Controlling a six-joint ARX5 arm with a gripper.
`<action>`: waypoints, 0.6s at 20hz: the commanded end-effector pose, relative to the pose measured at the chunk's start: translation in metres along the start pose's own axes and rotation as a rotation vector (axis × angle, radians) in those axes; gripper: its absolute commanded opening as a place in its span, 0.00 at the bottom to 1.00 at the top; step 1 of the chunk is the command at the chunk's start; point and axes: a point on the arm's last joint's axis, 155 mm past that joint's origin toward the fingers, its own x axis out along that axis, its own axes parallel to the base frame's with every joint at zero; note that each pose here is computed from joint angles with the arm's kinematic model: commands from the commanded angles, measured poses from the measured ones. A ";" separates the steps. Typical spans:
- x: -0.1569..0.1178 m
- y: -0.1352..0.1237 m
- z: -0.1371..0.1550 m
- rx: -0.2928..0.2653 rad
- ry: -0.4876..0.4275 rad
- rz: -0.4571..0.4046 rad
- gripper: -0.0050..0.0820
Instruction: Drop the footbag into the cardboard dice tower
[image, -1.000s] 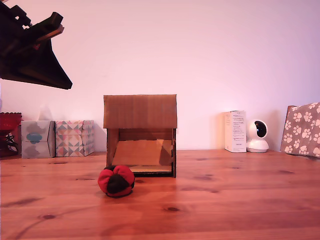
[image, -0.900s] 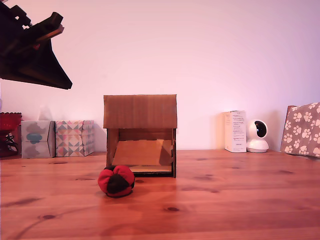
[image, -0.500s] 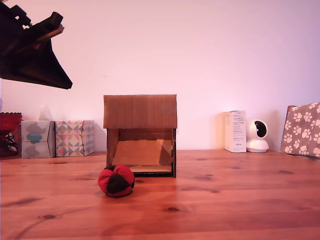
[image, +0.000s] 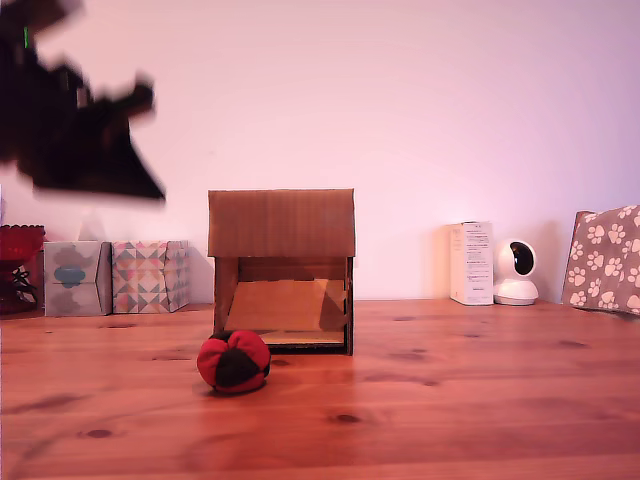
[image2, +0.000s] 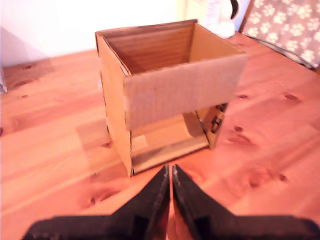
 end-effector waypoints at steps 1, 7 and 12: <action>0.004 -0.009 -0.016 -0.001 0.040 -0.057 0.03; 0.014 -0.021 -0.054 0.023 0.164 -0.146 0.03; 0.015 -0.028 -0.060 0.039 0.183 -0.173 0.45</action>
